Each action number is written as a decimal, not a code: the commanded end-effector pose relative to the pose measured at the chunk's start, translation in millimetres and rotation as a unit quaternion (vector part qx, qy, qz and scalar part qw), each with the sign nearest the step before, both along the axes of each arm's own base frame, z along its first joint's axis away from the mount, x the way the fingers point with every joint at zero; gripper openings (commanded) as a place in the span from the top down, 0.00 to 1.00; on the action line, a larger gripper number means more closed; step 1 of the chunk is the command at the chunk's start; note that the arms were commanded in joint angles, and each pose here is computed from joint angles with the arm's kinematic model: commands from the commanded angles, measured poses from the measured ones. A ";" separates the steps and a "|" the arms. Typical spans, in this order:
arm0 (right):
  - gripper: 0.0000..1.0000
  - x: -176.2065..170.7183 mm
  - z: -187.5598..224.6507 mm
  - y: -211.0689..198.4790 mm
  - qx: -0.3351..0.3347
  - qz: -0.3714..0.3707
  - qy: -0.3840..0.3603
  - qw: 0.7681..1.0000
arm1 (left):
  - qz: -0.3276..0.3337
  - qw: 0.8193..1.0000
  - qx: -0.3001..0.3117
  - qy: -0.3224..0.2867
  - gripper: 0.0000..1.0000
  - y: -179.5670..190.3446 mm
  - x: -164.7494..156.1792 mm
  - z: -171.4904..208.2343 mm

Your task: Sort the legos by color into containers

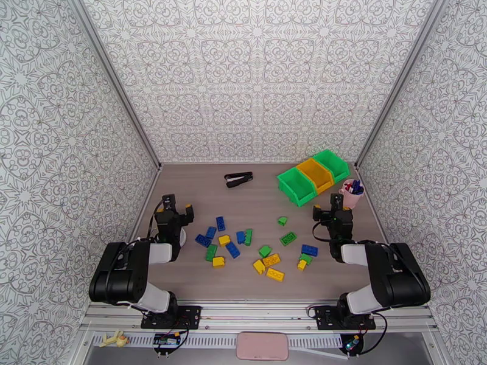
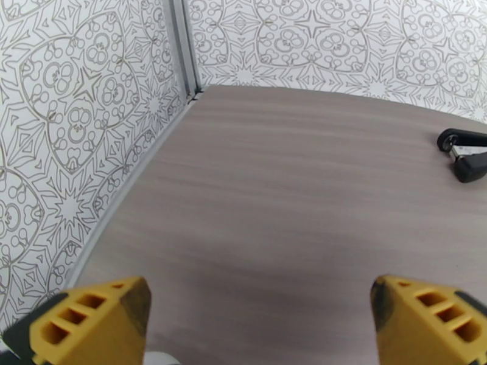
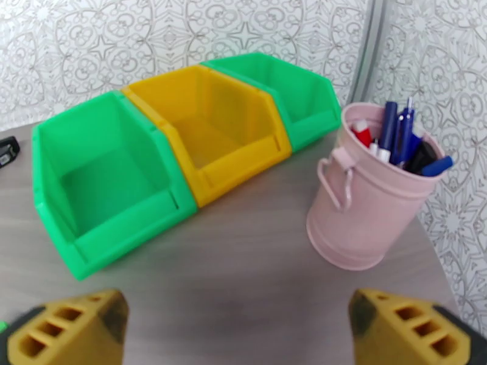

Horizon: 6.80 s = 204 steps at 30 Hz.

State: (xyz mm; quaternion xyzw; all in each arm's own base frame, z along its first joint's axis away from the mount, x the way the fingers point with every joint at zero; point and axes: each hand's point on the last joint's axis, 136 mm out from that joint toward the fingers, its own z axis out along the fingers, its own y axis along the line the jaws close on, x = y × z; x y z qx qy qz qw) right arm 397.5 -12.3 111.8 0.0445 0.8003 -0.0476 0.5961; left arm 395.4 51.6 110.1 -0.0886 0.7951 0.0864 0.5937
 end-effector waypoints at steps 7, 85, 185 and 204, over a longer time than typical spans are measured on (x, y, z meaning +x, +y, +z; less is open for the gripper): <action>0.00 3.4 3.6 2.9 0.006 0.007 -0.006 1.000 | -0.006 1.000 -0.003 0.003 0.00 -3.1 1.0 -1.4; 0.50 171.3 -15.2 59.8 -0.022 0.198 0.409 0.890 | -0.495 0.867 -0.022 -0.046 0.00 -319.9 -85.4 69.1; 0.36 -5.0 -79.9 208.7 -0.118 0.316 0.490 0.804 | -0.650 0.759 -0.042 0.010 0.00 -348.5 -140.5 49.1; 0.65 -16.8 -63.8 203.6 -0.105 0.308 0.475 0.818 | -0.646 0.762 -0.040 0.005 0.00 -345.7 -142.5 50.3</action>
